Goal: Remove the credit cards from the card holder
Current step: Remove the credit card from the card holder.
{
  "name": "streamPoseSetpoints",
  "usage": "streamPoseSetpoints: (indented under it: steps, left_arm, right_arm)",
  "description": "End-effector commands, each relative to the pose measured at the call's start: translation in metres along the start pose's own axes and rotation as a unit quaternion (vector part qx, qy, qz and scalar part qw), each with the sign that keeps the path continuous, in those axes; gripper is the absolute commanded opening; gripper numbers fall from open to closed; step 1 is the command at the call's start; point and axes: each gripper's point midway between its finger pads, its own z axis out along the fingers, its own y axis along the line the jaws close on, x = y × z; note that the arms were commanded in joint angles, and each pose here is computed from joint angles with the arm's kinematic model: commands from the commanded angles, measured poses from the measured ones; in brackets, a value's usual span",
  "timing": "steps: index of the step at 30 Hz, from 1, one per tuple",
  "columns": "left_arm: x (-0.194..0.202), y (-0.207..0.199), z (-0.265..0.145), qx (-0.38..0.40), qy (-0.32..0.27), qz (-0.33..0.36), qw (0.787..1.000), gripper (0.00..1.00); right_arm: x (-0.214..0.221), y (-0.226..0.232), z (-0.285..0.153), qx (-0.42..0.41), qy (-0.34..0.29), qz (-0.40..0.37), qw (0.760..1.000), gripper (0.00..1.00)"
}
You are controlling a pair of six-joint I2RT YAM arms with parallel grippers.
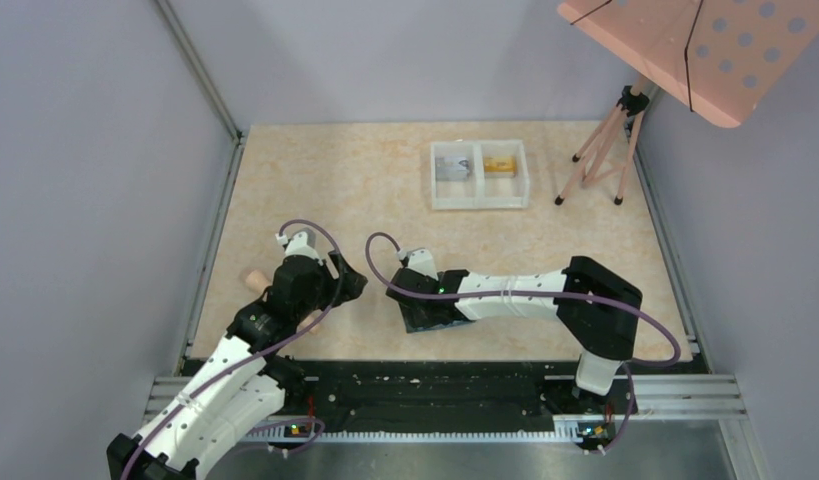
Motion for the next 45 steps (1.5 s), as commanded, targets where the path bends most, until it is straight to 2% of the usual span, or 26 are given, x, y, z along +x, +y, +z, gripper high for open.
streamPoseSetpoints:
  steps: [1, 13, 45]
  left_arm:
    - [-0.003, 0.000, 0.001, 0.000, -0.010, -0.004, 1.000, 0.78]
    - [0.000, 0.002, 0.002, -0.004, -0.006, -0.006, 1.000, 0.78]
    - [0.009, -0.002, 0.009, 0.004, 0.021, -0.010, 1.000, 0.78]
  right_arm:
    - [-0.006, 0.009, -0.001, 0.006, -0.011, -0.012, 1.000, 0.63]
    - [-0.007, 0.004, -0.001, 0.013, -0.018, -0.009, 1.000, 0.51]
    - [-0.022, -0.008, -0.022, 0.018, -0.059, 0.009, 0.998, 0.51]
